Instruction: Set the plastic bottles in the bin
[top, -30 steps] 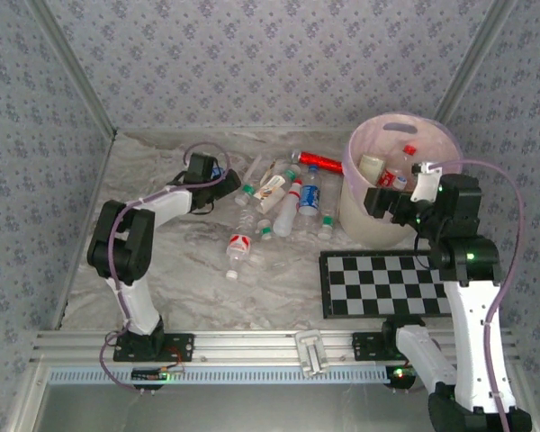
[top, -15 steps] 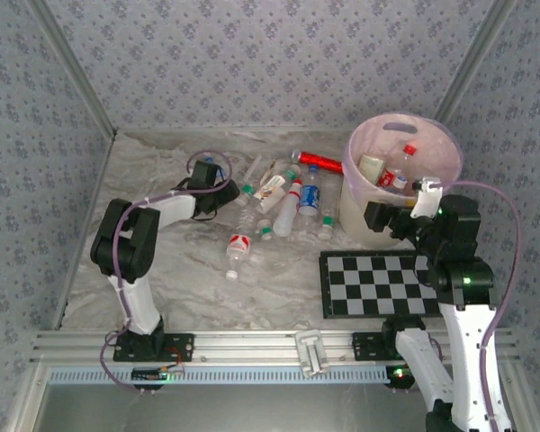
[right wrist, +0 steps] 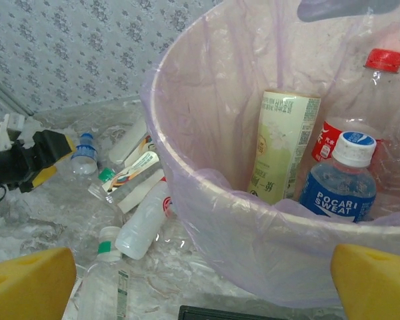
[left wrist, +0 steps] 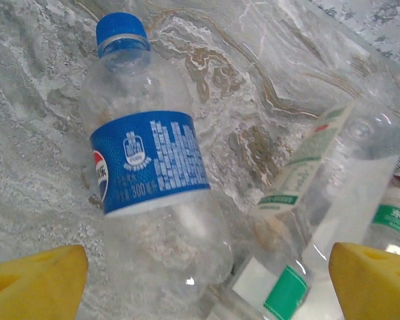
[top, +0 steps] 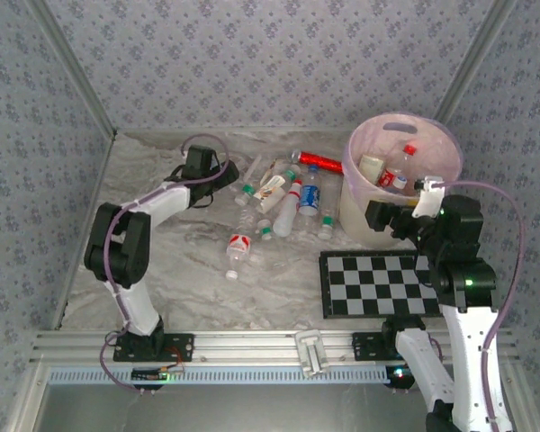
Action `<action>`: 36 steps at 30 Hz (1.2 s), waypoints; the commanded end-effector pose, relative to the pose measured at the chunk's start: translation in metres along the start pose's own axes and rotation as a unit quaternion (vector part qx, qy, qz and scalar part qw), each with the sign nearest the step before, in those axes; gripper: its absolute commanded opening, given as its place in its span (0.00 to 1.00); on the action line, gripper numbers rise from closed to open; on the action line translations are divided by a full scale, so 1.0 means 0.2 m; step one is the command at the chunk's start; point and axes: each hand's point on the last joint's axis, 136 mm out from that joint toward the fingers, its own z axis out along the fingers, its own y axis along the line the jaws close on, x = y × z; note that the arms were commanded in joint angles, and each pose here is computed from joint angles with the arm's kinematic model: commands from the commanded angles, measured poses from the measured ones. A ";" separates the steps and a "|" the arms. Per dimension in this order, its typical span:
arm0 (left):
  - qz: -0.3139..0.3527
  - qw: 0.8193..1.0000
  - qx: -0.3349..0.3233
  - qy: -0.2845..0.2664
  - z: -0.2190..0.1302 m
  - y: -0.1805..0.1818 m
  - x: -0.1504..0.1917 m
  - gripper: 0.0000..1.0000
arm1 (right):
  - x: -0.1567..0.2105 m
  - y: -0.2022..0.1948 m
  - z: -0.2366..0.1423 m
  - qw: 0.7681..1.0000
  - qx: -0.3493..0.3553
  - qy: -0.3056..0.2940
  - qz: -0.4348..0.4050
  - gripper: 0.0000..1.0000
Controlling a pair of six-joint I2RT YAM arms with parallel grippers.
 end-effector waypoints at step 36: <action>0.081 0.988 0.120 -0.045 -0.40 -0.20 -0.06 0.41 | -0.20 0.32 0.07 0.991 -0.130 0.016 0.011 0.91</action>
